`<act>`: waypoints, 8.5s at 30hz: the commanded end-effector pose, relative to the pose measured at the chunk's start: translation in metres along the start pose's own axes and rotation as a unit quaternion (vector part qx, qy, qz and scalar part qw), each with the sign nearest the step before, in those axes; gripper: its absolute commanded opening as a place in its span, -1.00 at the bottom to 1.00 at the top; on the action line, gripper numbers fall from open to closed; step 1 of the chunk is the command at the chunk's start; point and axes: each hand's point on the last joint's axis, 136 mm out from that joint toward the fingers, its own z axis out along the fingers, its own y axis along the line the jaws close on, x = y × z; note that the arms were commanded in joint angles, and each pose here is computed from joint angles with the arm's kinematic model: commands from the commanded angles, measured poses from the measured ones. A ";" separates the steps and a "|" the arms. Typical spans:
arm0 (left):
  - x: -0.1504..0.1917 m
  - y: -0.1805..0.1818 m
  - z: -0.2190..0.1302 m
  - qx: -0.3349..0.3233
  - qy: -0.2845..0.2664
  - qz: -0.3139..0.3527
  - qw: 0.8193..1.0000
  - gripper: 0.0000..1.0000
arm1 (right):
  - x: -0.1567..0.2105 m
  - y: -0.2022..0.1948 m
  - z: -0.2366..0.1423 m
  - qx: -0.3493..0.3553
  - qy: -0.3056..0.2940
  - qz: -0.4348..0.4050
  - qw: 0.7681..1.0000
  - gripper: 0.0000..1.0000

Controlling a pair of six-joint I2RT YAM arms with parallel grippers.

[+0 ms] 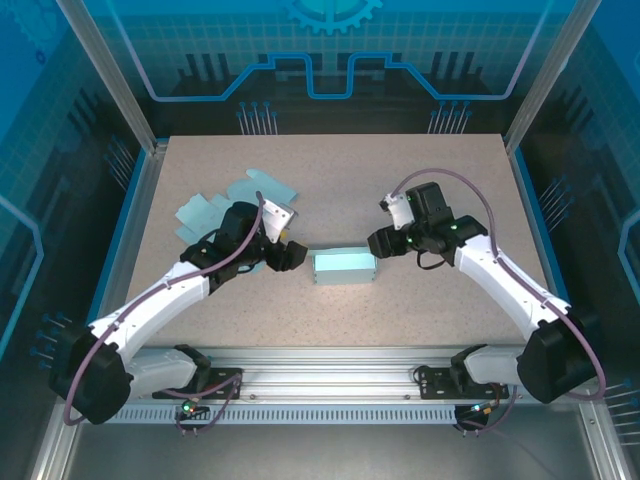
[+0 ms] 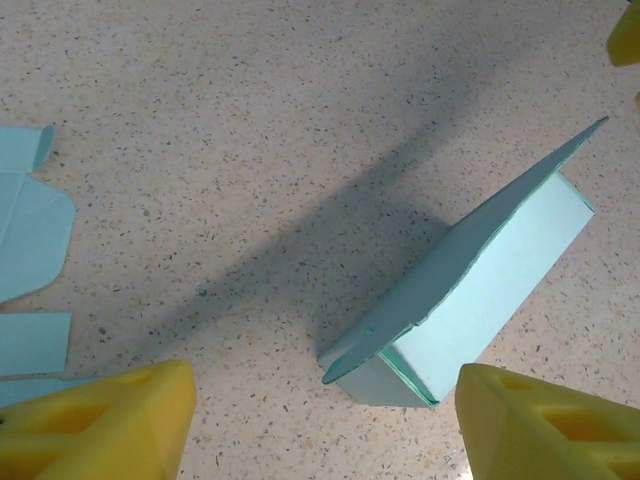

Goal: Fold the paper box

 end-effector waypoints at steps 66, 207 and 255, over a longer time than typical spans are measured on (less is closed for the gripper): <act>0.022 -0.017 0.045 0.014 0.097 0.016 0.995 -0.72 | 0.029 0.011 0.017 0.058 0.051 -0.035 0.996 -0.69; 0.037 -0.053 0.051 -0.005 -0.042 -0.156 0.987 0.15 | 0.082 -0.009 0.032 0.217 -0.022 0.086 0.972 -1.00; 0.114 -0.006 0.103 -0.031 0.049 -0.372 0.926 -0.04 | 0.075 0.004 0.018 0.205 -0.024 0.092 0.974 -0.02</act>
